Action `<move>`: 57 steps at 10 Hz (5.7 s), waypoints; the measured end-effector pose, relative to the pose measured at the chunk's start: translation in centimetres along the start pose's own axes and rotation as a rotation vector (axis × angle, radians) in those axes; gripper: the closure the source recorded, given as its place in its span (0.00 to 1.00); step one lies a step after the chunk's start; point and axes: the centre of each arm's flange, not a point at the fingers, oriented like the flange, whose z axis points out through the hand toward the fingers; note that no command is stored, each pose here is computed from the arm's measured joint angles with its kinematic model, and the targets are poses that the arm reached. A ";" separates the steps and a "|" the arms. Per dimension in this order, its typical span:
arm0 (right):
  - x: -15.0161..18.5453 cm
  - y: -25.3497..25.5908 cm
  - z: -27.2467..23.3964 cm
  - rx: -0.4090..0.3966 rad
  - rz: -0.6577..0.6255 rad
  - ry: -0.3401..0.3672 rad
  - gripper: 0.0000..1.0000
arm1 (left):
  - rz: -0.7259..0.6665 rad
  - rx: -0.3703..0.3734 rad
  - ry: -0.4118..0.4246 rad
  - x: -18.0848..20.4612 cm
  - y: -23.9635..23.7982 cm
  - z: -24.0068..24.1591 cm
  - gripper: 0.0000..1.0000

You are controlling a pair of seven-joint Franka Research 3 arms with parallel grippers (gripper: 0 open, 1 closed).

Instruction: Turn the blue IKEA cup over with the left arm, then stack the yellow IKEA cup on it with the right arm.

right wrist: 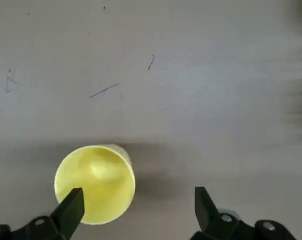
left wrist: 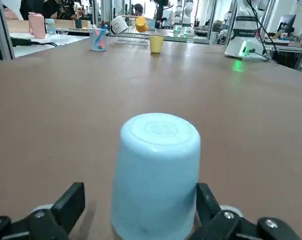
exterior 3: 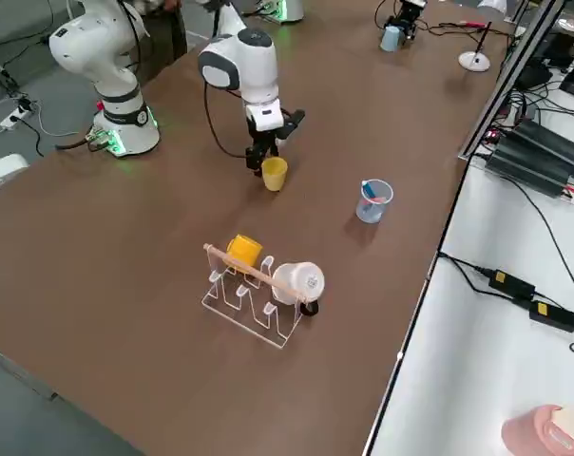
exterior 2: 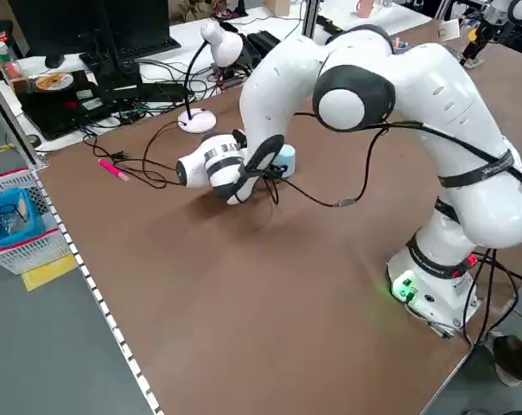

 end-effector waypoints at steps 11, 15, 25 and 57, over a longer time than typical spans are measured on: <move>-0.2 0.4 5.0 0.008 0.018 0.019 0.03 | 0.001 -0.066 0.025 0.4 -0.3 4.4 0.21; -0.6 -1.1 5.8 0.014 0.014 0.000 0.08 | 0.039 -0.137 -0.075 5.9 -3.0 4.5 0.29; 0.2 -0.9 5.5 -0.003 0.100 -0.069 0.95 | 0.069 -0.042 -0.726 36.1 -3.5 6.8 0.29; 5.3 -3.0 -1.9 0.110 0.095 -0.073 0.96 | 1.107 0.209 -2.336 27.4 19.7 74.6 0.10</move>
